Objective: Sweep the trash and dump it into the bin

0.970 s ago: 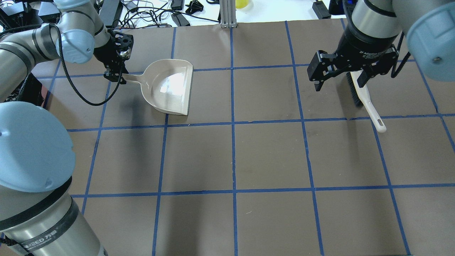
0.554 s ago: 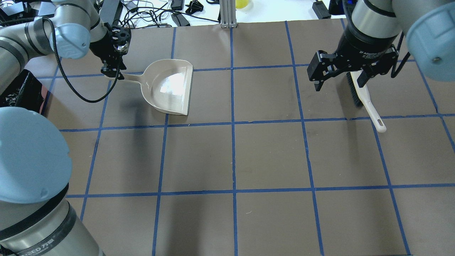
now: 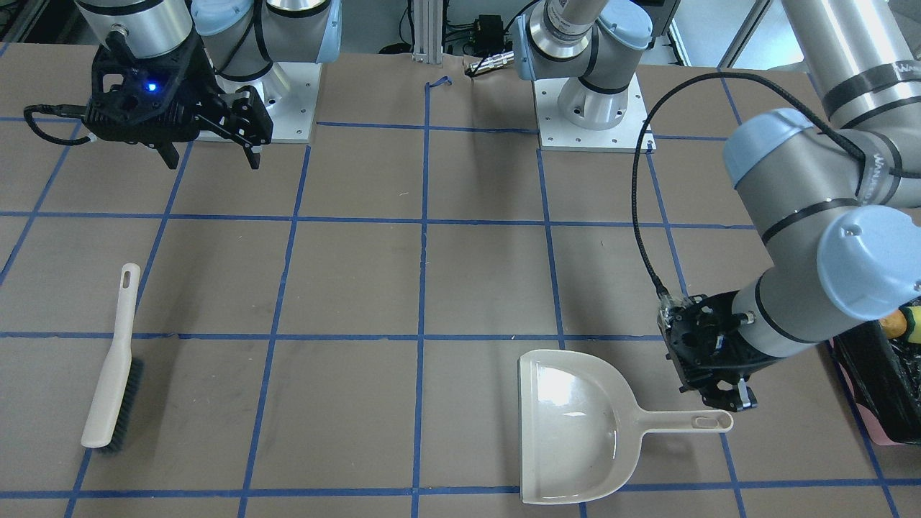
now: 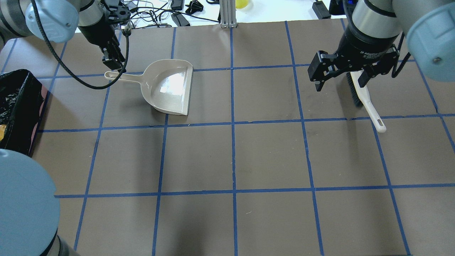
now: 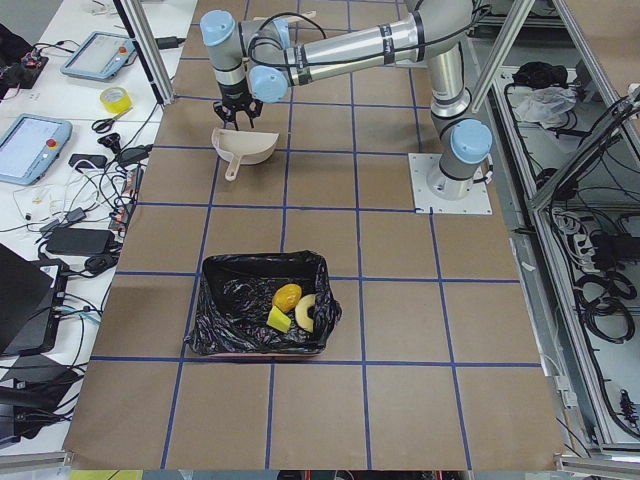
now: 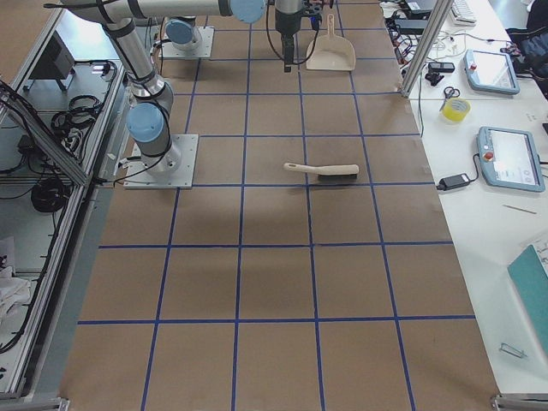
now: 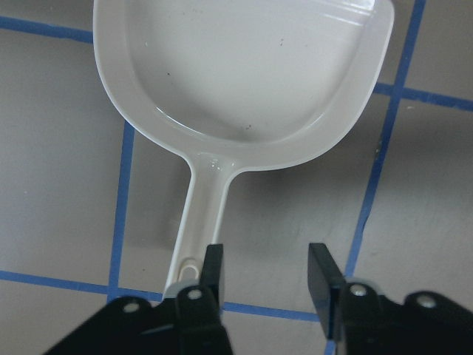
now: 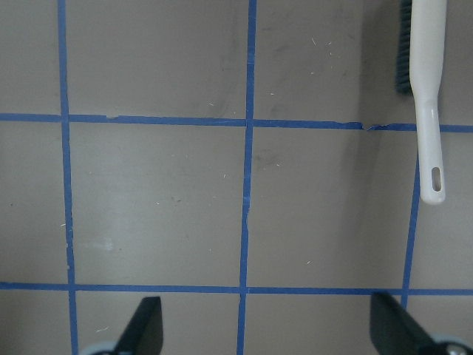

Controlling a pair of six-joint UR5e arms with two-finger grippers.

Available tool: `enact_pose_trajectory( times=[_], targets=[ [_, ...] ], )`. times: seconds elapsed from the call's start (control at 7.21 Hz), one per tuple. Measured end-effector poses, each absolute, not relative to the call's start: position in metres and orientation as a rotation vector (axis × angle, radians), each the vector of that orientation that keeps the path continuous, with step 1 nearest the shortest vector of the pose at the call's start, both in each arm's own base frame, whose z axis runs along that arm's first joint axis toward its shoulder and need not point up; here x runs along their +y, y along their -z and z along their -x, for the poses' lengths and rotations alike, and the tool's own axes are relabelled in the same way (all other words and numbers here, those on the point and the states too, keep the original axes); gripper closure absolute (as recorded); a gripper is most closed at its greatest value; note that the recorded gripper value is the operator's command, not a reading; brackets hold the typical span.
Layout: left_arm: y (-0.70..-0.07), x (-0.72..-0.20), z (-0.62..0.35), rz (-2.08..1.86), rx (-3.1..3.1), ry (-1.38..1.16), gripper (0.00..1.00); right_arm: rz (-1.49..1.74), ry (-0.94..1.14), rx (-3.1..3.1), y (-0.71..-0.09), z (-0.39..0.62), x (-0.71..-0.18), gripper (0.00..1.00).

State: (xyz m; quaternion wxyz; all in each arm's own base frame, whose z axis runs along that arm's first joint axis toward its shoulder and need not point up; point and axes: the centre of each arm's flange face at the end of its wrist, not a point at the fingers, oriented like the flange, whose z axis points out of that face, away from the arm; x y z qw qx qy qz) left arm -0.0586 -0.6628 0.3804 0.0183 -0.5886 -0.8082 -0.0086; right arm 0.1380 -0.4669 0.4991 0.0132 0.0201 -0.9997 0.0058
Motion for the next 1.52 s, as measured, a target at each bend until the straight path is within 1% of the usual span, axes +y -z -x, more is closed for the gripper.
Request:
enact_pose_trajectory(
  times=[0.14, 0.28, 0.42, 0.83, 0.97, 1.11, 1.25, 1.39, 1.52],
  targets=[
    [-0.394, -0.652, 0.075, 1.716, -2.588, 0.033, 0.41, -0.062, -0.017, -3.113, -0.499, -0.138, -0.467, 0.00],
    [-0.408, -0.640, 0.088, 1.601, -2.660, 0.045, 0.36, -0.062, -0.016, -3.111, -0.499, -0.137, -0.467, 0.00],
    [-0.421, -0.628, 0.096, 1.477, -2.725, 0.063, 0.34, -0.063, -0.015, -3.110, -0.499, -0.137, -0.467, 0.00],
    [-0.456, -0.590, 0.103, 1.085, -2.908, 0.103, 0.28, -0.063, -0.009, -3.108, -0.499, -0.137, -0.467, 0.00],
    [-0.466, -0.576, 0.104, 0.934, -2.971, 0.092, 0.25, -0.063, -0.008, -3.108, -0.499, -0.137, -0.467, 0.00],
    [-0.474, -0.563, 0.105, 0.746, -3.033, 0.079, 0.20, -0.063, -0.008, -3.108, -0.499, -0.137, -0.466, 0.00],
    [-0.480, -0.552, 0.105, 0.582, -3.074, 0.063, 0.19, -0.064, -0.008, -3.108, -0.498, -0.137, -0.466, 0.00],
    [-0.487, -0.544, 0.106, 0.434, -3.104, 0.040, 0.14, -0.064, -0.008, -3.107, -0.499, -0.137, -0.467, 0.00],
    [-0.494, -0.537, 0.105, 0.288, -3.130, 0.015, 0.14, -0.064, -0.009, -3.107, -0.499, -0.137, -0.467, 0.00]
  ],
)
